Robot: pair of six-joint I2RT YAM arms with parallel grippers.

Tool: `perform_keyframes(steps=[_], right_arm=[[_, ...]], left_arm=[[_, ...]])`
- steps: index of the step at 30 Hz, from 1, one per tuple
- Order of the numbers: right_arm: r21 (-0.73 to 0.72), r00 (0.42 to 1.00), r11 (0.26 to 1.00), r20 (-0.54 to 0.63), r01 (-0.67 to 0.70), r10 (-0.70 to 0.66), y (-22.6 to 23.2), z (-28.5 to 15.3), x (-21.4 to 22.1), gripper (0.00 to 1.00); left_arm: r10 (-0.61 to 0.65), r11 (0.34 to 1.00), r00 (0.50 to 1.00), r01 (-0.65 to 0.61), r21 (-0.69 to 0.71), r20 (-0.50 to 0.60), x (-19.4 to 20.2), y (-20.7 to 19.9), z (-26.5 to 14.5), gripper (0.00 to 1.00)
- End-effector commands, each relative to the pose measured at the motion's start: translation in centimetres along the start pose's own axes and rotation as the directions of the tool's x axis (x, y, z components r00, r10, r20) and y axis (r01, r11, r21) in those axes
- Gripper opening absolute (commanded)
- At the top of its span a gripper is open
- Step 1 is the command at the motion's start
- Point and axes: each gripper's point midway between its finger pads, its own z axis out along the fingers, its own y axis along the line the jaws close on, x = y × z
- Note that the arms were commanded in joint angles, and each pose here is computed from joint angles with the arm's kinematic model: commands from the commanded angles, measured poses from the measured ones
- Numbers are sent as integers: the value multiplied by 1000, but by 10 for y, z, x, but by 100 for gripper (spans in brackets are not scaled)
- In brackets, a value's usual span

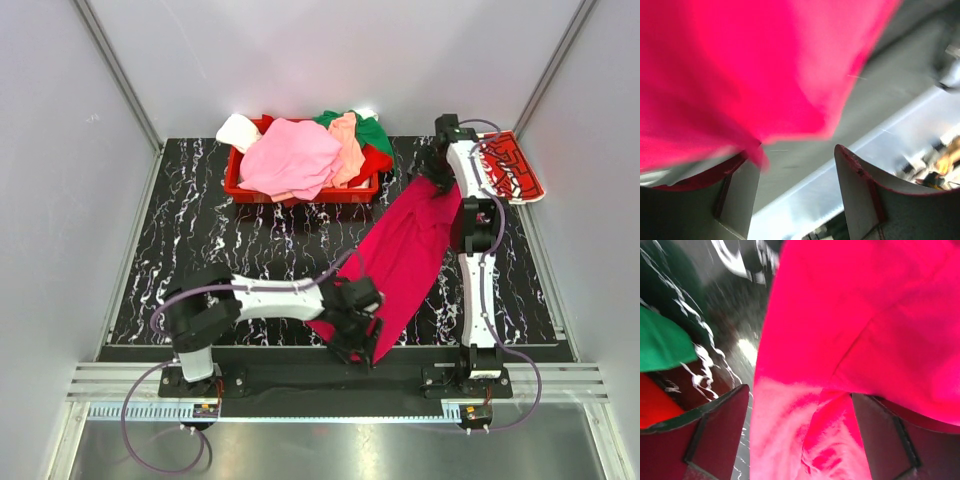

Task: Fold and stack the t-shirts
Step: Fold the tshirt

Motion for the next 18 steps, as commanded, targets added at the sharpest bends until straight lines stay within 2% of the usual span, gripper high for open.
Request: perform_keyframes(steps=[1,3,9,10,12,13,14,15,16,17,18], right_arm=[[-184,996,982,75,51,-38,5,8,-38,92],[-324,996,942,66,83,-65,31,-19,-38,95],[-465,991,876,105,127,-88,57,-111,-36,100],[-453,993,884,80,117,-90,53,-116,-28,100],[-441,991,889,104,124,-87,51,-151,-24,100],[-416,994,904,69,103,-82,43,-150,-13,100],[-412,991,903,112,119,-79,41,-178,-12,100],[-354,988,929,136,111,-66,28,-181,-12,100],[-298,992,950,112,88,-57,13,-173,0,100],[-267,985,959,163,96,-54,4,-193,0,100],[-184,981,980,190,79,-44,-13,-192,-1,100]], left_arm=[[19,992,999,-15,124,-28,7,-68,-18,64],[49,988,999,-50,145,11,1,-86,-34,65],[125,990,979,-133,41,159,-19,-85,-116,69],[129,991,974,-132,6,187,-20,-76,-132,70],[125,992,961,-123,-26,249,-38,-58,-154,71],[110,994,958,-100,-48,266,-41,-42,-161,71],[89,995,952,-74,-62,294,-55,-23,-169,71],[86,995,943,-68,-67,321,-61,-12,-175,70],[102,992,937,-71,-104,334,-69,6,-169,70],[83,992,928,-44,-116,362,-81,21,-173,69],[94,990,921,-48,-130,377,-88,29,-171,68]])
